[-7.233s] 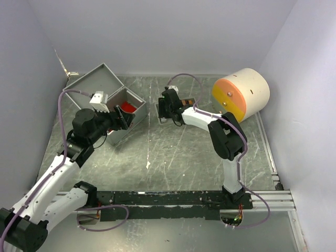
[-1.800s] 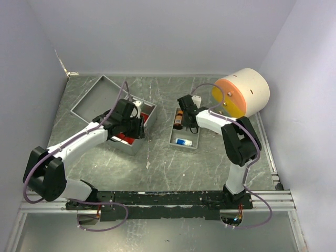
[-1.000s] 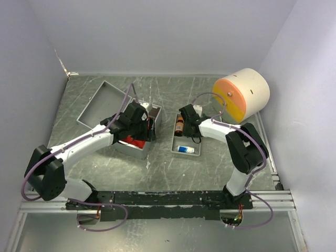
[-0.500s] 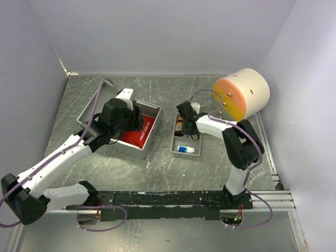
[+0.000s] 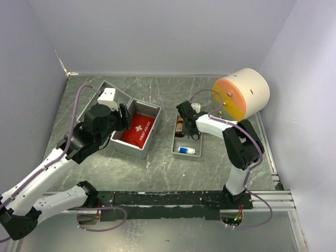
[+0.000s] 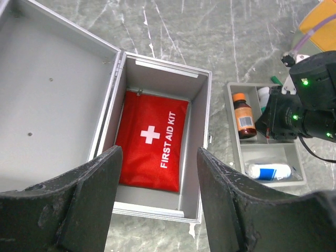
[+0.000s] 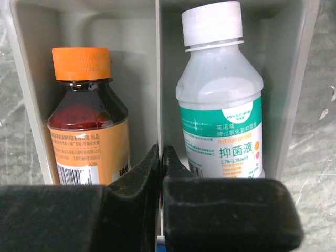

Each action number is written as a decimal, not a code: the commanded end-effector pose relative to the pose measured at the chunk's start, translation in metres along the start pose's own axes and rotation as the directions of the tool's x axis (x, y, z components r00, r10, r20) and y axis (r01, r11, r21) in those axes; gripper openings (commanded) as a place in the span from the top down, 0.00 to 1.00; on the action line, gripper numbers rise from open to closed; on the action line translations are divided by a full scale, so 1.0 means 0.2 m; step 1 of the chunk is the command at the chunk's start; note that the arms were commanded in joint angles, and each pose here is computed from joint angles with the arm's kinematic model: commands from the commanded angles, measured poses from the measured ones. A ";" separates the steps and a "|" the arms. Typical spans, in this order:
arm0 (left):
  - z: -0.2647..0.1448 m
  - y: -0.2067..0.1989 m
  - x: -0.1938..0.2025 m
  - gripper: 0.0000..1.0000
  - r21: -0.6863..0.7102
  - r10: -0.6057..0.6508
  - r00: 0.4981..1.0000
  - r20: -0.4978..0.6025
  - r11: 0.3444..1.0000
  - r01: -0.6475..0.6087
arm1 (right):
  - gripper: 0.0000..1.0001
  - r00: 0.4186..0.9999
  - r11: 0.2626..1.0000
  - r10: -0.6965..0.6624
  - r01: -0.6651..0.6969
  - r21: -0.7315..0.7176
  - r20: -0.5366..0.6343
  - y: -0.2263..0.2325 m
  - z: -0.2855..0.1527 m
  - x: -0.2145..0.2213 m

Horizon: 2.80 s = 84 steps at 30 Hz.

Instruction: Organize the medicine kit

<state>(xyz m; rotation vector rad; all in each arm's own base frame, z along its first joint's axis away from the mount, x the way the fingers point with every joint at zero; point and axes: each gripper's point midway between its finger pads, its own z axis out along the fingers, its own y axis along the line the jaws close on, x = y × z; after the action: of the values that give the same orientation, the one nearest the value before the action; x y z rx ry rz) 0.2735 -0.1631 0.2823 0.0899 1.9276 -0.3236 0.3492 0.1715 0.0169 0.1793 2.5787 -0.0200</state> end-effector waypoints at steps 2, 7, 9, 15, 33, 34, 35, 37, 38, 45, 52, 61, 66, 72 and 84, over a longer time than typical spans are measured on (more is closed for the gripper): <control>-0.02 0.04 -0.04 0.31 -0.039 -0.013 0.999 0.053 0.999 0.015 | 1.00 0.999 0.998 0.040 -0.039 -0.041 0.036 0.05 -0.17 -0.13; -0.02 0.06 -0.02 0.31 -0.056 -0.015 0.999 0.046 0.998 0.018 | 1.00 0.997 0.998 0.057 -0.056 -0.035 0.048 0.05 -0.27 -0.20; -0.03 0.09 -0.02 0.31 -0.084 -0.021 0.998 0.055 0.996 0.025 | 1.00 0.996 0.998 0.061 -0.059 -0.035 0.058 0.05 -0.31 -0.23; -0.06 0.13 -0.04 0.32 -0.123 -0.038 0.996 0.077 0.991 0.047 | 1.00 0.992 0.995 0.087 -0.083 -0.049 0.095 0.08 -0.45 -0.33; 0.15 -0.26 0.41 0.29 0.217 -0.040 0.964 -0.264 0.971 0.099 | 1.00 0.990 0.993 0.081 -0.070 -0.093 0.117 0.28 -0.63 -0.44; 0.18 -0.30 0.43 0.31 0.241 -0.029 0.959 -0.283 0.965 0.100 | 1.00 0.990 0.994 0.080 -0.070 -0.088 0.115 0.27 -0.62 -0.44; 0.20 -0.32 0.47 0.34 0.257 -0.015 0.951 -0.309 0.961 0.099 | 1.00 0.990 0.994 0.079 -0.069 -0.086 0.114 0.27 -0.63 -0.43; 0.23 -0.38 0.54 0.41 0.309 0.026 0.932 -0.360 0.947 0.093 | 1.00 0.990 0.994 0.076 -0.067 -0.081 0.117 0.25 -0.63 -0.43; 0.24 -0.40 0.57 0.46 0.329 0.037 0.925 -0.379 0.939 0.097 | 1.00 0.990 0.994 0.076 -0.067 -0.082 0.120 0.24 -0.64 -0.43; 0.26 -0.48 0.65 0.58 0.405 0.068 0.903 -0.423 0.906 0.122 | 1.00 0.989 0.993 0.078 -0.067 -0.095 0.126 0.23 -0.65 -0.40; 0.25 -0.55 0.72 0.72 0.464 0.077 0.877 -0.475 0.869 0.175 | 1.00 0.989 0.993 0.075 -0.063 -0.099 0.129 0.23 -0.66 -0.41; 0.27 -0.36 0.55 0.59 0.249 -0.004 0.925 -0.381 0.963 0.106 | 1.00 0.985 0.988 0.097 -0.078 -0.136 0.142 0.31 -0.69 -0.46; 0.17 -0.01 0.29 0.57 -0.089 -0.073 0.981 -0.181 0.994 0.058 | 1.00 0.983 0.986 0.108 -0.087 -0.145 0.146 0.43 -0.71 -0.46; -0.11 0.27 -0.05 0.52 -0.274 -0.085 0.991 0.103 0.955 0.111 | 1.00 0.981 0.971 0.139 -0.108 -0.213 0.138 0.69 -0.76 -0.45; -0.40 0.52 -0.16 0.48 -0.370 -0.136 0.936 0.325 0.893 0.258 | 1.00 0.979 0.964 0.174 -0.149 -0.219 0.101 1.01 -0.75 -0.38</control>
<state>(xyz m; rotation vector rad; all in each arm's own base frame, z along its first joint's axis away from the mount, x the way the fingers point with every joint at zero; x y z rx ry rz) 0.2417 -0.0585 0.3323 -0.3605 1.6755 -0.1611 0.3565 0.3611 0.1713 0.2247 2.4740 0.2784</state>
